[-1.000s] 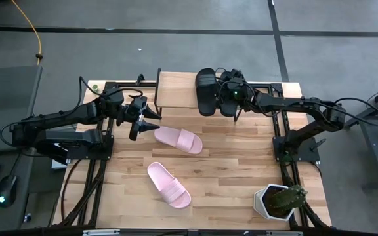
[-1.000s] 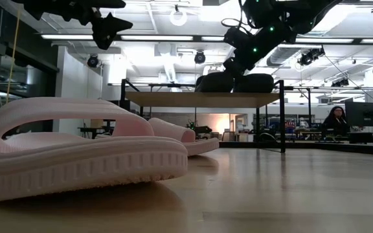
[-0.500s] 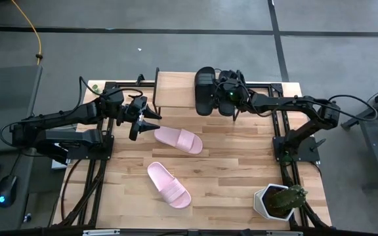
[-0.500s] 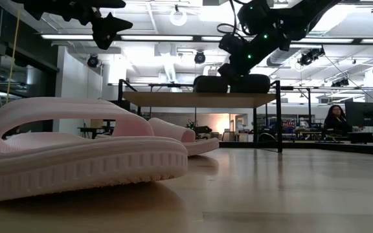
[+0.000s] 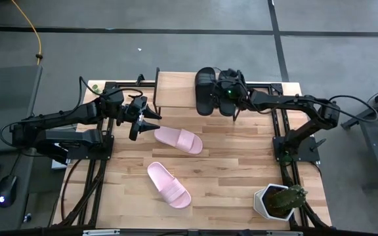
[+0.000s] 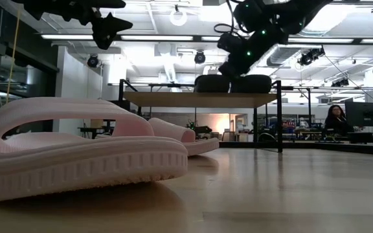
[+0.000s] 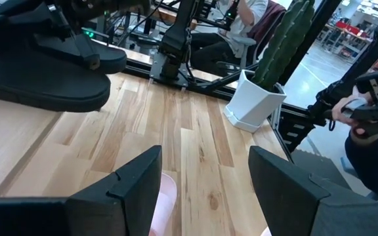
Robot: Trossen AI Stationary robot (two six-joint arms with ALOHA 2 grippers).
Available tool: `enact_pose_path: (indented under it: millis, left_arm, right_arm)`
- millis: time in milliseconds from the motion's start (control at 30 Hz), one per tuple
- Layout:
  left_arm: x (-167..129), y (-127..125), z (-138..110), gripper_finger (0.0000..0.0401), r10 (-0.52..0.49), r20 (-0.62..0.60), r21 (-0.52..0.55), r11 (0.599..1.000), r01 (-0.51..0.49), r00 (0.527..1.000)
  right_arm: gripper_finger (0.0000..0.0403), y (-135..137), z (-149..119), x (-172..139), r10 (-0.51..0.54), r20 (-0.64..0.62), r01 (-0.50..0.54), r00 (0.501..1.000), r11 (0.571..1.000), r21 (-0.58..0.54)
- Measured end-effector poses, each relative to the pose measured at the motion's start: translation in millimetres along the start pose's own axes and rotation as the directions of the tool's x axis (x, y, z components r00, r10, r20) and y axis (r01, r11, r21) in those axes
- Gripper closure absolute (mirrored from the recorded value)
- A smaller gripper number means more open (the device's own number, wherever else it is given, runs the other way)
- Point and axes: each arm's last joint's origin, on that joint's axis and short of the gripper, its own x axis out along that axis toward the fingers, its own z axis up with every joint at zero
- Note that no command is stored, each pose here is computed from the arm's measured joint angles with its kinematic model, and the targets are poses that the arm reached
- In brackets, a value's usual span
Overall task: Pick and place slides into the shelf
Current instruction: Adjust the left black slipper on the shelf
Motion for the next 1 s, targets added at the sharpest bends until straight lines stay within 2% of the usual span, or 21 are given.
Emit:
enact_pose_path:
  millis: [233, 533, 1000]
  left_arm:
    - [0, 0, 0, 0.0185, 0.000, 0.000, 0.000, 1.000, 0.000, 1.000]
    - [0, 0, 0, 0.0185, -0.003, -0.002, -0.001, 1.000, 0.003, 1.000]
    - [0, 0, 0, 0.0185, -0.003, -0.003, -0.001, 1.000, 0.003, 1.000]
  right_arm:
    - [0.0401, -8, 15, -5, 0.033, -0.042, -0.033, 0.999, 0.999, -0.002]
    - [0.0402, -6, 9, -6, 0.005, -0.112, -0.006, 0.994, 1.000, -0.006]
    - [0.0403, -5, 8, -6, 0.006, -0.125, -0.009, 0.992, 1.000, -0.026]
